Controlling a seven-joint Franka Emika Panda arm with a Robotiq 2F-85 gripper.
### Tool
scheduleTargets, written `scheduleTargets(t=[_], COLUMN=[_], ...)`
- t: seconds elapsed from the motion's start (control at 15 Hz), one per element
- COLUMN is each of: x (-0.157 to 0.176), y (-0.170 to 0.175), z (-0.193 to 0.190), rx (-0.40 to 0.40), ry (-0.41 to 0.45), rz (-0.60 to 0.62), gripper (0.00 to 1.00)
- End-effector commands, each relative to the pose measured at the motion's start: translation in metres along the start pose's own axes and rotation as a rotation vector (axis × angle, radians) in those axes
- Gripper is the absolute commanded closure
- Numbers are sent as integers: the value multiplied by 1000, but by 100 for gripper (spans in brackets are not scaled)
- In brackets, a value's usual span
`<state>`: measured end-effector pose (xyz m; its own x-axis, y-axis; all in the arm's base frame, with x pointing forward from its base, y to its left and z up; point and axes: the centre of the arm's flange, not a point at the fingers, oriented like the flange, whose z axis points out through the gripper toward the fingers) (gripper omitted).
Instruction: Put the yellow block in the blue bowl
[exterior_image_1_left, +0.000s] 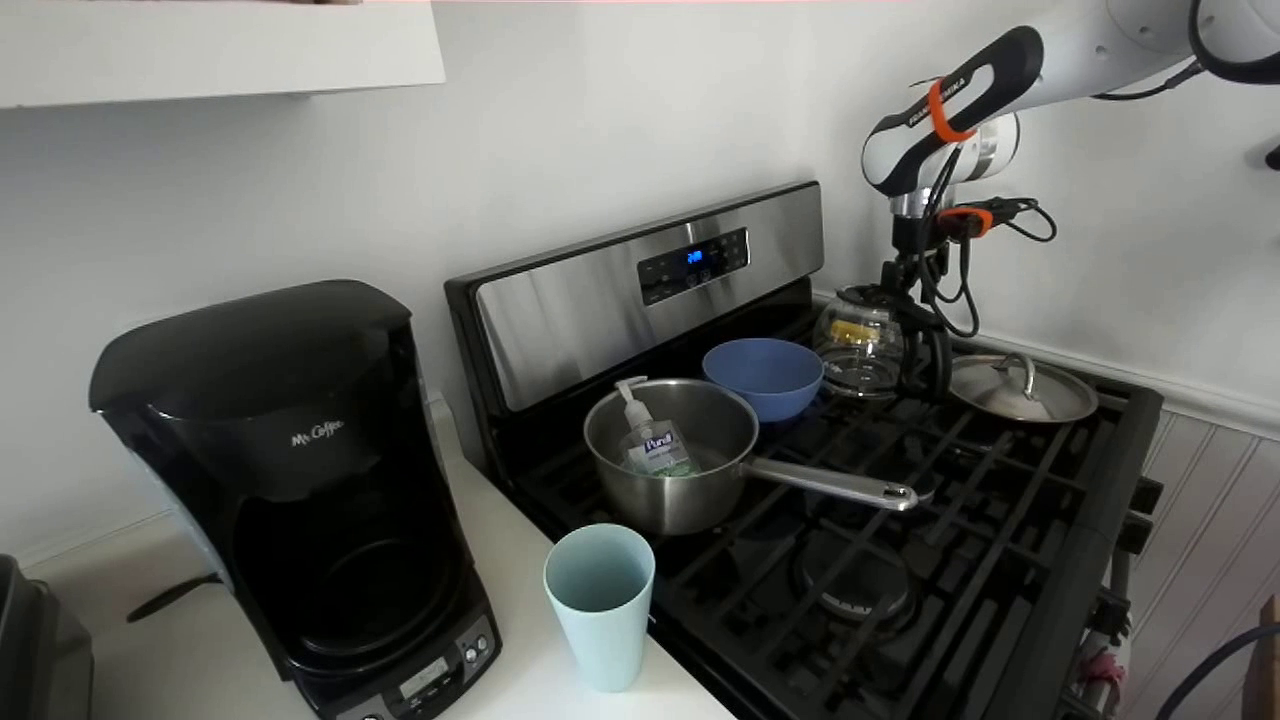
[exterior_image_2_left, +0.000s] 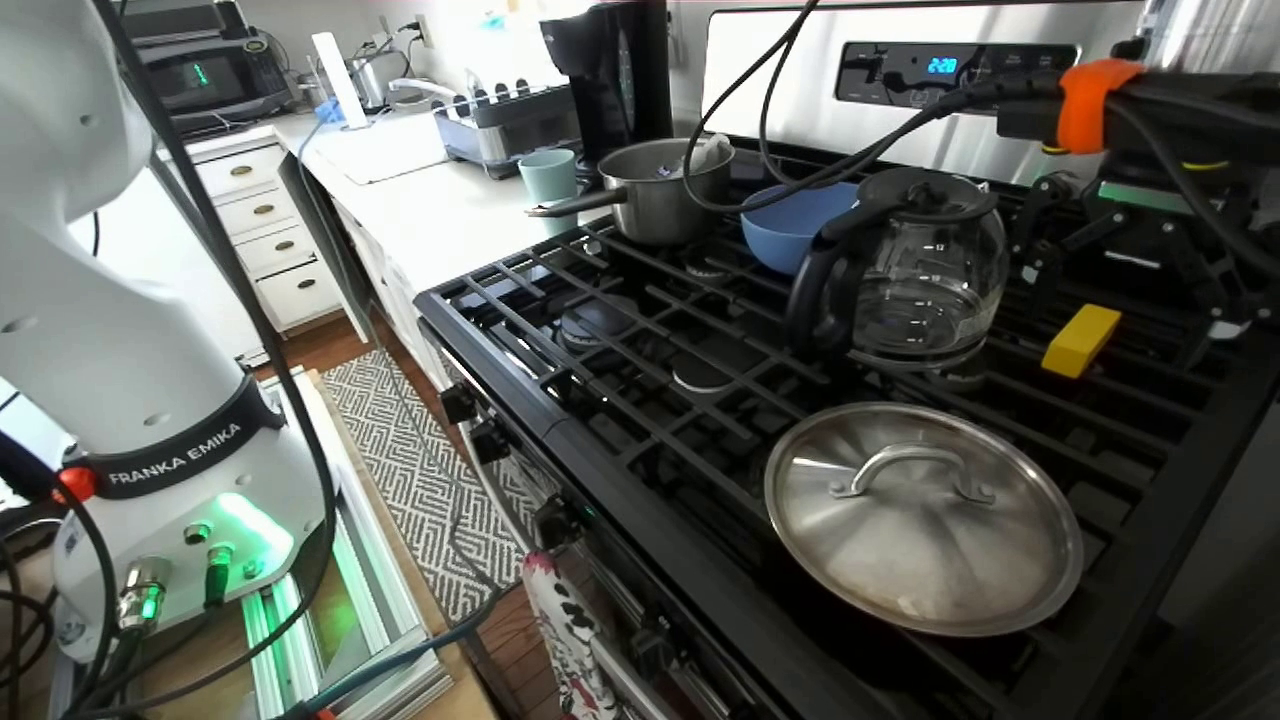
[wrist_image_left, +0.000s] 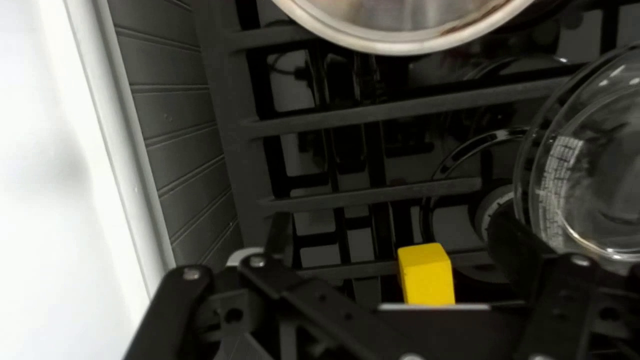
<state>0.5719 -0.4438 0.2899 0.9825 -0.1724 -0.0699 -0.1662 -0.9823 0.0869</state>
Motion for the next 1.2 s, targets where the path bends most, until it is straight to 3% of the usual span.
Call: scheduleTargets(t=[0.0,0.4,0.87,0.93,1.0,1.13], x=[28,46,68,70,73,76], y=[18,29,13,11,10,8], z=[8,32,49,51,52,53], rx=[66,158,157,155,153,148], ry=[26,16,66,72,79,86], rz=[-40,-97,-107,-106,-106,-109], gripper=[0,0,5,10,31,35])
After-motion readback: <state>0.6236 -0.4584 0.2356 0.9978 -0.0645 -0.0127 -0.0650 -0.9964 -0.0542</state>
